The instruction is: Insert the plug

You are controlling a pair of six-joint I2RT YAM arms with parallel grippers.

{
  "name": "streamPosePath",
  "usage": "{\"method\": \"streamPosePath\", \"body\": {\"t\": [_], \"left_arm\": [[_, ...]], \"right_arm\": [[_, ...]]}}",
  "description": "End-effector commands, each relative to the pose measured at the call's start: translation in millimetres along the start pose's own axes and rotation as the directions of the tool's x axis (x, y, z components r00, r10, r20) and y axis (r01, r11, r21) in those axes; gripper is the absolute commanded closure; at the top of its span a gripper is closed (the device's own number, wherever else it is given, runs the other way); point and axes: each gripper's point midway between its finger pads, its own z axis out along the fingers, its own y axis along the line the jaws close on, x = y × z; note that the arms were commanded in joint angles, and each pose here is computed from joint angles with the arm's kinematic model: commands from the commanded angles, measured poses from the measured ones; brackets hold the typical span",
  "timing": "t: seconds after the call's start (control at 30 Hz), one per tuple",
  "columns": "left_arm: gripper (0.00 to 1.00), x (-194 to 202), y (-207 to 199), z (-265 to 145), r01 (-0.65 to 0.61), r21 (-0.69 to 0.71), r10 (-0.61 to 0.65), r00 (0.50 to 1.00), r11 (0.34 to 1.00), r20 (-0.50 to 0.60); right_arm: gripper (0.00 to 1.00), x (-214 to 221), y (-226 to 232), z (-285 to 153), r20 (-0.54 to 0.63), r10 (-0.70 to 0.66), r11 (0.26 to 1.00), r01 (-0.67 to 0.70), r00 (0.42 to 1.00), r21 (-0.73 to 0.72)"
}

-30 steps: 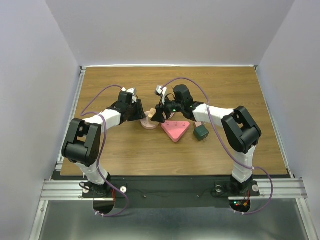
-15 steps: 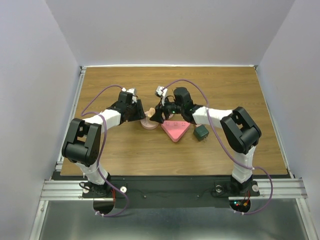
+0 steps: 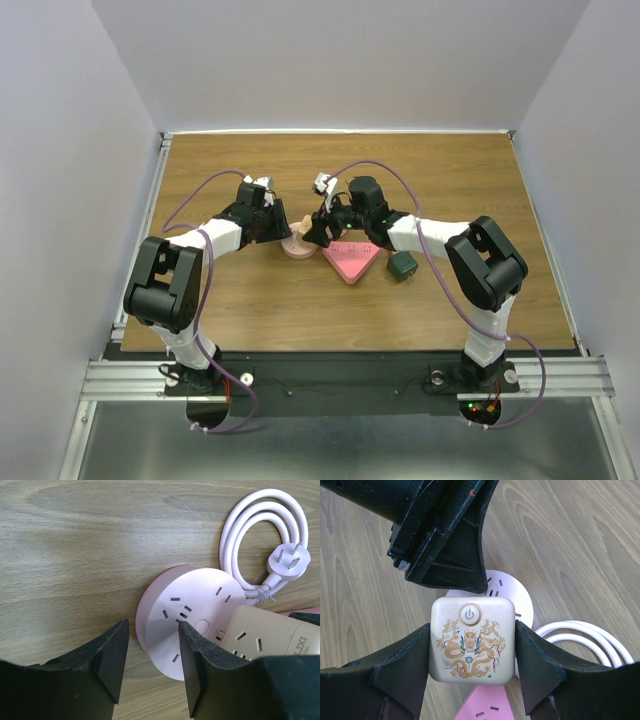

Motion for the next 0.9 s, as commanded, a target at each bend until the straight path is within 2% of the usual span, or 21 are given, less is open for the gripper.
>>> {"method": "streamPosePath", "body": {"t": [0.0, 0.53, 0.87], "left_arm": [[0.46, -0.9, -5.6, -0.9, -0.010, 0.019, 0.010, 1.000, 1.000, -0.001], [0.48, 0.5, -5.4, 0.9, -0.011, 0.020, 0.012, 1.000, 1.000, -0.010], [0.48, 0.0, -5.9, 0.6, -0.013, 0.021, 0.013, 1.000, 1.000, -0.010]], "right_arm": [[1.00, -5.9, 4.1, -7.0, -0.001, -0.026, 1.000, 0.026, 1.000, 0.017], [1.00, -4.2, 23.5, -10.6, 0.003, 0.013, 0.998, -0.012, 1.000, -0.063], [1.00, -19.1, 17.9, -11.9, 0.050, 0.010, 1.000, -0.009, 0.999, -0.011]]}}
